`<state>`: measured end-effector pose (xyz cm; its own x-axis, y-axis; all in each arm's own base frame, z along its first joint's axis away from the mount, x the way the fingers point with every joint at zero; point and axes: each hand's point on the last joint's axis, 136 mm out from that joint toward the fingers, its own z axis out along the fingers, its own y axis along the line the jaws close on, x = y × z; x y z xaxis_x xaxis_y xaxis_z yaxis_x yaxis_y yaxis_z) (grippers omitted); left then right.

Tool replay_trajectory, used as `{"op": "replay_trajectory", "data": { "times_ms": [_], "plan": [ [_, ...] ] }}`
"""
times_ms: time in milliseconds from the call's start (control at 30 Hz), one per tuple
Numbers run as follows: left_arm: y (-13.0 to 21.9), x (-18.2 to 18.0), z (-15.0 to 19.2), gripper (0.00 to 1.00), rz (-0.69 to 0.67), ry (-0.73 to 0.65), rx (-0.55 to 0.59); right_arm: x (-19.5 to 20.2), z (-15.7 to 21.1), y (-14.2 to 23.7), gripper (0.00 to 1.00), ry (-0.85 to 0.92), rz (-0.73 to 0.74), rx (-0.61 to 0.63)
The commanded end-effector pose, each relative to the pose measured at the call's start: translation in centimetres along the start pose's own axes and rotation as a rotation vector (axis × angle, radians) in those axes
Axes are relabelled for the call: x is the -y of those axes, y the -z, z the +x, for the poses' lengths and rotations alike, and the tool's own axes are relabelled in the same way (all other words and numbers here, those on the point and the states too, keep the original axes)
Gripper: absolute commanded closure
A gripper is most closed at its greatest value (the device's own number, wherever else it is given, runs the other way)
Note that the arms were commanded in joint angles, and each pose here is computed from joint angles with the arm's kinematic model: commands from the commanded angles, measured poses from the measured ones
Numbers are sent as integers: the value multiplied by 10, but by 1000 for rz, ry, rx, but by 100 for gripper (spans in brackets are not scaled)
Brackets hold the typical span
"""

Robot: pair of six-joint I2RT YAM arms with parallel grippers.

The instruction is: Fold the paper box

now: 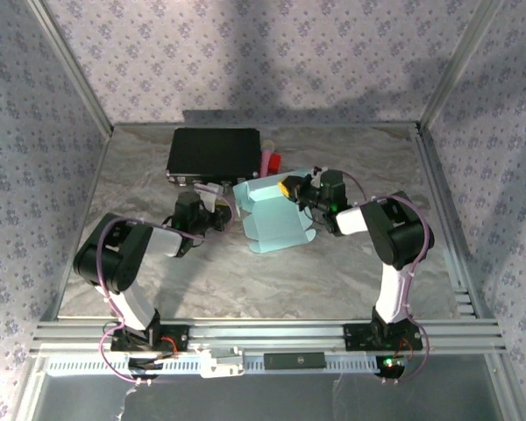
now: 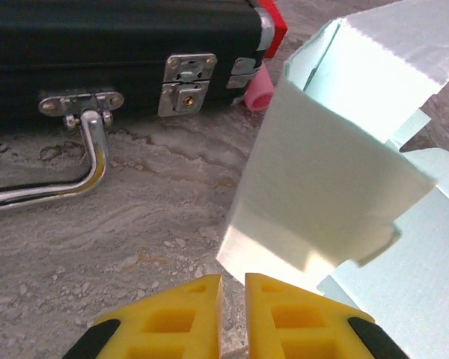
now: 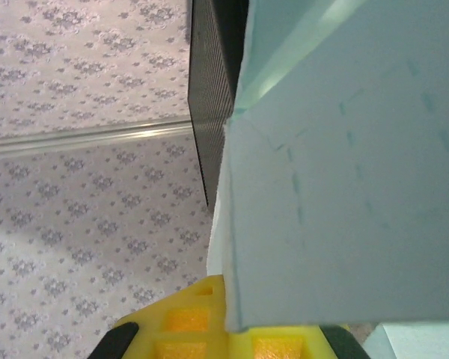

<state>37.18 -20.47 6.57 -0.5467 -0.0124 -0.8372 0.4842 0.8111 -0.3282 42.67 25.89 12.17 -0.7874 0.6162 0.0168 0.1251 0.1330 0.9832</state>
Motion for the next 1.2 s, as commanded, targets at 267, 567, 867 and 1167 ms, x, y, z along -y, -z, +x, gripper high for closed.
{"op": "replay_trajectory", "data": {
  "times_ms": [267, 567, 867, 1167],
  "plan": [
    [-10, 14, -13, 82, 153, -187, 58, -3, 3, 1, 100, 39, -12, -65],
    [-24, 34, -22, 73, 260, -206, 66, -4, 3, -3, 100, 31, -15, -78],
    [-23, 47, -28, 56, 337, -167, 76, -5, 2, -3, 100, 26, -20, -75],
    [-25, 49, -21, 44, 316, -166, 50, -8, 0, -4, 100, 21, -29, -71]
  ]
}}
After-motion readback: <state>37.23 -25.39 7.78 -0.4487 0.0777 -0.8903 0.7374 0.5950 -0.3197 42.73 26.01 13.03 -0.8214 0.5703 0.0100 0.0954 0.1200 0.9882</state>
